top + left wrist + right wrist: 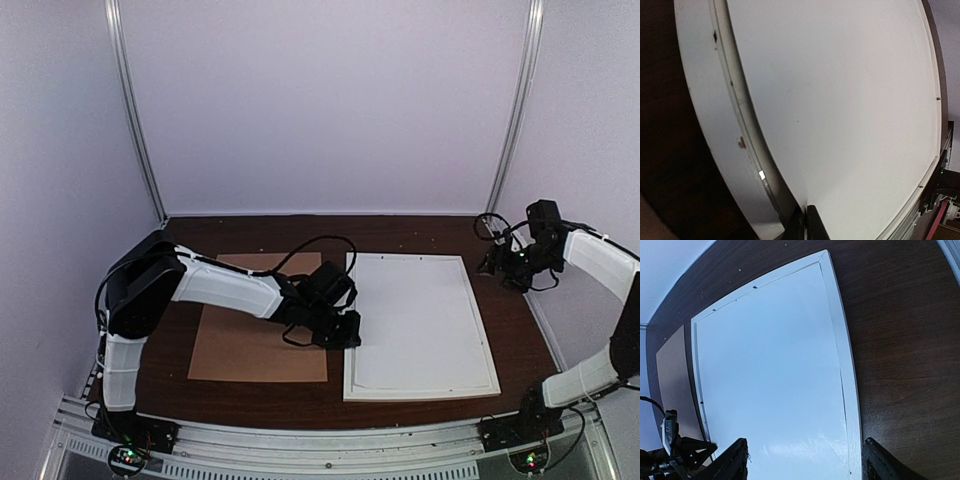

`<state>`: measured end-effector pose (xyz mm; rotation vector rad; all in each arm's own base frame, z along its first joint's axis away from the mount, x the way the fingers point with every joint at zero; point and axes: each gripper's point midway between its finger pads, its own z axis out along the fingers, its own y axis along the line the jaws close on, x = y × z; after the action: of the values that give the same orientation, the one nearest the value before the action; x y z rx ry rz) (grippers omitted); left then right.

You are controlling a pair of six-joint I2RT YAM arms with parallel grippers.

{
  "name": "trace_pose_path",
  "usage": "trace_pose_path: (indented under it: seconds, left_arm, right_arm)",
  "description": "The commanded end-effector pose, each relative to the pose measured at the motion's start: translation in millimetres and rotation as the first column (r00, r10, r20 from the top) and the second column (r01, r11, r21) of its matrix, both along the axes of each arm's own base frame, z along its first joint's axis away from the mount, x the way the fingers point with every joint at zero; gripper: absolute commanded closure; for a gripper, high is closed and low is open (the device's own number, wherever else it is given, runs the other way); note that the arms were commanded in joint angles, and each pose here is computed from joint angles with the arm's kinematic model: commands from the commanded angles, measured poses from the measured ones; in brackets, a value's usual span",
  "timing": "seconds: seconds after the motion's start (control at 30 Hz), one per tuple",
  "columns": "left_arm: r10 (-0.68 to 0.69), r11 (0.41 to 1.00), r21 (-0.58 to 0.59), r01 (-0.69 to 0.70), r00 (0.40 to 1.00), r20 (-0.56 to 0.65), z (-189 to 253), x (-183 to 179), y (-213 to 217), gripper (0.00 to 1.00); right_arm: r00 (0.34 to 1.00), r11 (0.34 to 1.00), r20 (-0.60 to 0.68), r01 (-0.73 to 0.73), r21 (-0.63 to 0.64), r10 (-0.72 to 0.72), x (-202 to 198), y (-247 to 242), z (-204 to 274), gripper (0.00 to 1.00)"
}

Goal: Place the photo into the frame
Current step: Place the photo on the mat board.

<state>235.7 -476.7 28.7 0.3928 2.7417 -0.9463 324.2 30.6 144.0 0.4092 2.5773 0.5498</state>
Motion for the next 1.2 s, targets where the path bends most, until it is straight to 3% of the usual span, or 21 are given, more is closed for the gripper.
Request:
trace_pose_path:
  seconds: [0.0,0.37,0.73,1.0,1.17]
  left_arm:
    - [-0.002,1.000,-0.025,0.003,1.000,0.020,10.8,-2.7,-3.0,0.95]
    - [0.002,1.000,-0.028,-0.001,1.000,0.028,19.4,-5.6,3.2,0.85]
    - [0.009,1.000,0.018,-0.011,0.996,0.085,31.2,2.4,19.9,0.60]
    - [0.040,0.997,0.067,-0.048,0.993,0.109,32.6,23.2,51.5,0.44]
    - [0.088,0.991,0.091,-0.097,0.990,0.106,30.3,42.2,90.0,0.41]
  right_arm:
    - [1.000,1.000,-0.007,0.001,0.000,-0.001,3.4,-1.9,-10.6,0.22]
    - [0.998,0.999,-0.047,0.044,-0.004,-0.045,17.8,-7.6,-47.1,0.18]
    - [0.992,0.998,-0.109,0.068,-0.011,-0.068,37.0,-12.3,-84.9,0.18]
    - [0.987,0.999,-0.156,0.043,0.003,-0.042,36.3,-4.3,-106.4,0.18]
    - [0.987,1.000,-0.162,0.010,0.012,-0.008,33.7,8.2,-110.1,0.19]
